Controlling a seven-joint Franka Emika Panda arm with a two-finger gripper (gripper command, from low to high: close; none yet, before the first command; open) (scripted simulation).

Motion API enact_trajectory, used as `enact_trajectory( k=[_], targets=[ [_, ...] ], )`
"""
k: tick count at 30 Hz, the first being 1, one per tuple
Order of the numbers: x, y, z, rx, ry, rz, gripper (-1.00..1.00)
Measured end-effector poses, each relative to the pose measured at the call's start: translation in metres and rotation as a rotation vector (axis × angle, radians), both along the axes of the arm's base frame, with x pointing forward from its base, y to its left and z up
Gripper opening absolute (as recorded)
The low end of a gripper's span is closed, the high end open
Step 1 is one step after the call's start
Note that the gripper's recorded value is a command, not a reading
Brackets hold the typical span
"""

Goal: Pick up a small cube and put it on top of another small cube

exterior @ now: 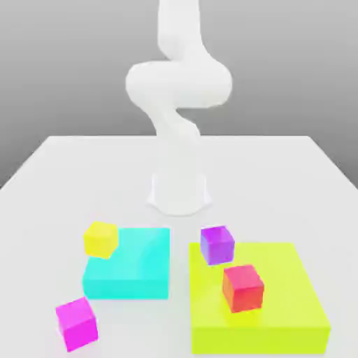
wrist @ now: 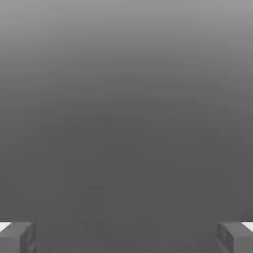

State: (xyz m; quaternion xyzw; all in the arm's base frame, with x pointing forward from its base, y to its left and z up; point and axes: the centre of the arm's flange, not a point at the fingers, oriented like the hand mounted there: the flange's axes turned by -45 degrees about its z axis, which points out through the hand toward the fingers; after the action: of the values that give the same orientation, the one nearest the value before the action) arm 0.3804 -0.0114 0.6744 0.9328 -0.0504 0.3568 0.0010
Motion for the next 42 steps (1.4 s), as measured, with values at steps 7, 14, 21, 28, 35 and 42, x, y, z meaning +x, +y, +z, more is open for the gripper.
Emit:
enact_trajectory(
  k=[7,14,21,28,35,42],
  targets=[
    [0.073,-0.046,-0.118,0.085,0.190,-0.240,0.00],
    [0.104,-0.099,-0.248,0.181,0.365,-0.477,0.00],
    [0.093,-0.150,-0.381,0.293,0.532,-0.727,0.00],
    [0.068,-0.166,-0.498,0.376,0.651,-0.885,0.00],
    [0.066,-0.166,-0.535,0.378,0.653,-0.890,-1.00],
    [0.067,-0.166,-0.493,0.378,0.653,-0.890,-1.00]
  ],
)
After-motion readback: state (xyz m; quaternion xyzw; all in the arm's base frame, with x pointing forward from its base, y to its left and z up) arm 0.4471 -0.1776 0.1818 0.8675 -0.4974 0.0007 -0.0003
